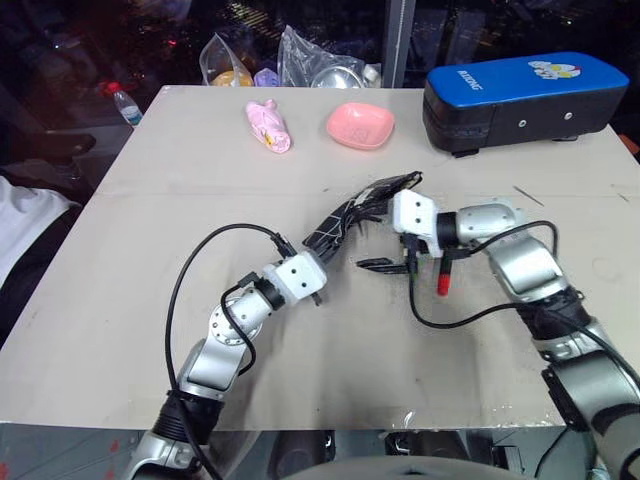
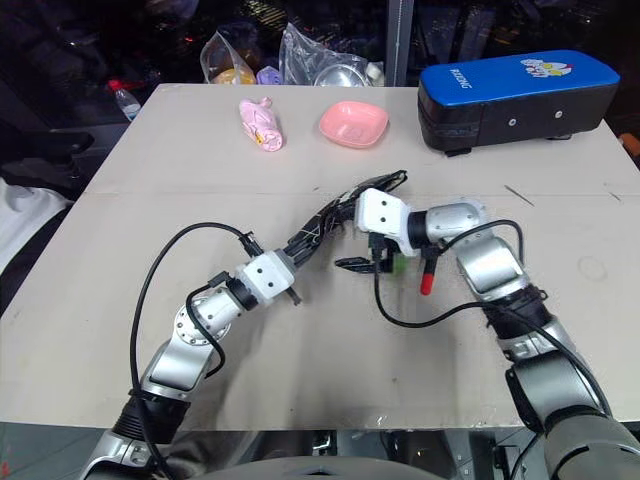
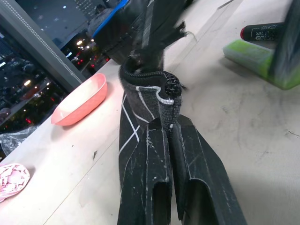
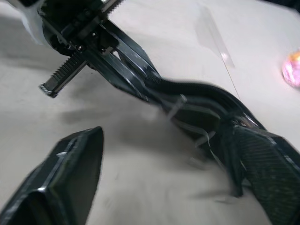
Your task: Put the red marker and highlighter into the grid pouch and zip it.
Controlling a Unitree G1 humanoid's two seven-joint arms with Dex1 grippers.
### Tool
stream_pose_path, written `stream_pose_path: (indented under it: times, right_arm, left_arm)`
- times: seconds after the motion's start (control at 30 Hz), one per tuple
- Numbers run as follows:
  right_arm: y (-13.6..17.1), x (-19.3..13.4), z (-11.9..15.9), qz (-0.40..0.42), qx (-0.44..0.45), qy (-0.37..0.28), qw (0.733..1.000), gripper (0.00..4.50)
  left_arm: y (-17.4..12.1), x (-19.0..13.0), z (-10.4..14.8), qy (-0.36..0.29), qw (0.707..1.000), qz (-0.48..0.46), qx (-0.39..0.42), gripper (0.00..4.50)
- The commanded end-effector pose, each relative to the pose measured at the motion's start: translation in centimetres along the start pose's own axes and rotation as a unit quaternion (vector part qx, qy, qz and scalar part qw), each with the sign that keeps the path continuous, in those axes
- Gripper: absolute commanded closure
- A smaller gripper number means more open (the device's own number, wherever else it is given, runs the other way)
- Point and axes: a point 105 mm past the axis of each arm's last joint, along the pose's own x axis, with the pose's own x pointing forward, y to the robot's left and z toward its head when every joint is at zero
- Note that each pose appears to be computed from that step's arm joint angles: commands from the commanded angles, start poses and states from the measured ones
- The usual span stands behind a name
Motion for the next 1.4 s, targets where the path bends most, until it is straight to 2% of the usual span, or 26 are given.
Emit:
stream_pose_path:
  times: [0.03, 0.07, 0.17, 0.3, 0.4, 0.73, 1.13, 1.33, 1.4]
  right_arm:
    - [-1.4, -2.2, 1.1, -0.036, 0.026, -0.026, 0.999, 0.16]
    - [-1.7, -2.7, 1.0, -0.046, 0.036, -0.026, 0.998, 0.16]
    - [-2.9, -3.5, 0.7, -0.077, 0.069, -0.033, 0.994, 1.04]
    - [-4.7, -3.6, 0.1, -0.13, 0.102, -0.036, 0.986, 3.15]
    - [-5.5, -2.8, -0.2, -0.148, 0.124, -0.039, 0.98, 4.47]
    - [-6.3, -0.6, -1.7, -0.167, 0.106, -0.005, 0.98, 4.47]
    - [-6.1, 1.1, -1.6, -0.154, 0.072, 0.003, 0.985, 4.47]
    - [-4.9, 2.8, -1.4, -0.13, -0.003, 0.017, 0.991, 4.47]
    - [-4.6, 3.4, -1.5, -0.124, -0.059, 0.025, 0.99, 4.47]
  left_arm:
    - [0.7, -0.2, 0.6, -0.013, 1.0, 0.013, -0.001, 4.5]
    - [0.6, -0.1, 0.6, -0.013, 1.0, 0.013, -0.001, 4.5]
    - [0.6, -0.1, 0.6, -0.013, 1.0, 0.01, 0.0, 4.5]
    - [0.5, -0.1, 0.7, -0.014, 1.0, 0.007, 0.001, 4.5]
    - [0.4, 0.0, 0.7, -0.015, 1.0, 0.004, 0.003, 4.5]
    - [0.2, 0.0, 0.9, -0.017, 1.0, 0.002, 0.005, 4.5]
    - [0.3, 0.0, 1.1, -0.019, 1.0, 0.006, 0.007, 4.5]
    - [0.4, 0.3, 1.2, -0.023, 1.0, 0.004, 0.009, 4.5]
    - [0.4, 0.3, 1.3, -0.024, 1.0, 0.003, 0.009, 4.5]
